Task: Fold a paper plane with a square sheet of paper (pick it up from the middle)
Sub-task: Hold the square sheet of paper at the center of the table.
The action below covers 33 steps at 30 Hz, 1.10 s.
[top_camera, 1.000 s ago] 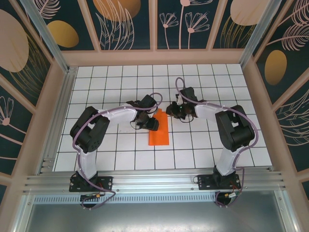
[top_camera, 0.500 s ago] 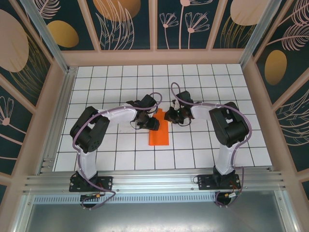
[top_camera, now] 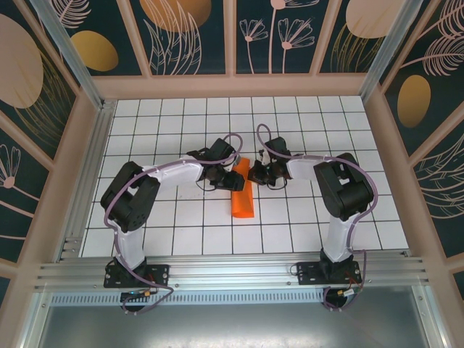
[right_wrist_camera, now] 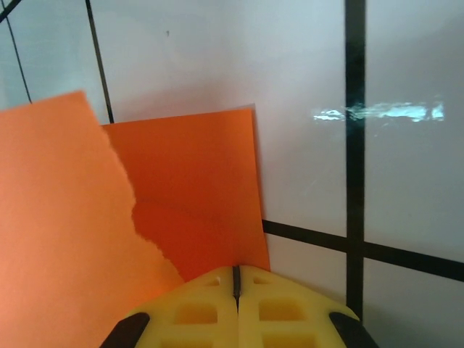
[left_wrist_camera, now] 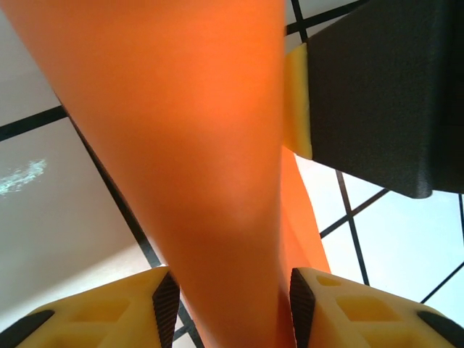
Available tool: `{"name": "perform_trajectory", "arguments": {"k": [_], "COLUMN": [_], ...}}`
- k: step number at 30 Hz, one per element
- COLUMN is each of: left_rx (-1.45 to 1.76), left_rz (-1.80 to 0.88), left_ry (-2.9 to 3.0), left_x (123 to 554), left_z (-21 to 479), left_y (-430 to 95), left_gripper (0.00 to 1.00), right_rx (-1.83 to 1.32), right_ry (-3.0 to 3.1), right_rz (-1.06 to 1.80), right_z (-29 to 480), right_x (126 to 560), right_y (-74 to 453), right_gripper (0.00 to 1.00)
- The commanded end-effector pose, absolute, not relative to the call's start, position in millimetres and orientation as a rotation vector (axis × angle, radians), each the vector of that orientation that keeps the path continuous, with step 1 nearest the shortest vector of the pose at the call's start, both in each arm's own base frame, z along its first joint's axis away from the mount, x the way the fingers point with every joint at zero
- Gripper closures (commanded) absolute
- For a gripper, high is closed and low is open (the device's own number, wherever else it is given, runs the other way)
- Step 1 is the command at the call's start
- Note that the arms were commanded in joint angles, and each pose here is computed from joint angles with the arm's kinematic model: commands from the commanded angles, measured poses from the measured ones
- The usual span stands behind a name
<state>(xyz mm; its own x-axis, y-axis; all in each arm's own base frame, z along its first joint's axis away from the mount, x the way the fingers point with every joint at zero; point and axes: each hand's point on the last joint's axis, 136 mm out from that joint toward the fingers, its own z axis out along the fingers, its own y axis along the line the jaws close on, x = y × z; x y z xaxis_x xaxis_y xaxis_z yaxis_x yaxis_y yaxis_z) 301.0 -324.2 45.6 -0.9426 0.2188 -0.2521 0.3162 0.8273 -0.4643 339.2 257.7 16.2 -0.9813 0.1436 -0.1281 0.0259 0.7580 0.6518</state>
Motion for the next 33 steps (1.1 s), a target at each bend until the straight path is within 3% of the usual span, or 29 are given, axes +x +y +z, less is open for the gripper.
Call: {"name": "perform_trajectory", "arguments": {"k": [1,4,9,14,25,30,33], "left_rx": [0.455,0.455,0.419,0.421,0.467,0.476,0.478], "left_rz": [-0.792,-0.772,-0.658,-0.636,-0.705,-0.717,-0.716], "left_ry": [2.848,2.867,2.903,2.914,2.884,2.881,2.883], "left_x": [292.9,292.0,295.5,297.6,296.3,296.1,295.8], "left_z": [38.1,32.6,22.6,20.7,29.1,29.5,29.0], "left_y": [-325.0,-322.8,-311.8,-312.0,-320.0,-321.7,-321.5], "left_gripper": [0.54,0.56,0.58,0.59,0.58,0.58,0.58], "right_rx": [0.220,0.230,0.226,0.185,-0.087,-0.179,-0.236], "right_ry": [2.863,2.833,2.750,2.639,2.442,2.365,2.361], "right_rz": [1.011,1.068,1.129,1.188,1.397,1.475,1.507], "right_z": [-12.1,-8.3,8.9,34.4,66.2,70.8,67.8], "right_x": [320.2,321.0,326.4,331.1,333.4,341.1,341.5], "right_y": [247.7,247.8,243.3,239.0,259.0,261.4,266.5], "right_gripper": [0.99,0.99,0.87,0.83,0.62,0.43,0.39]}}
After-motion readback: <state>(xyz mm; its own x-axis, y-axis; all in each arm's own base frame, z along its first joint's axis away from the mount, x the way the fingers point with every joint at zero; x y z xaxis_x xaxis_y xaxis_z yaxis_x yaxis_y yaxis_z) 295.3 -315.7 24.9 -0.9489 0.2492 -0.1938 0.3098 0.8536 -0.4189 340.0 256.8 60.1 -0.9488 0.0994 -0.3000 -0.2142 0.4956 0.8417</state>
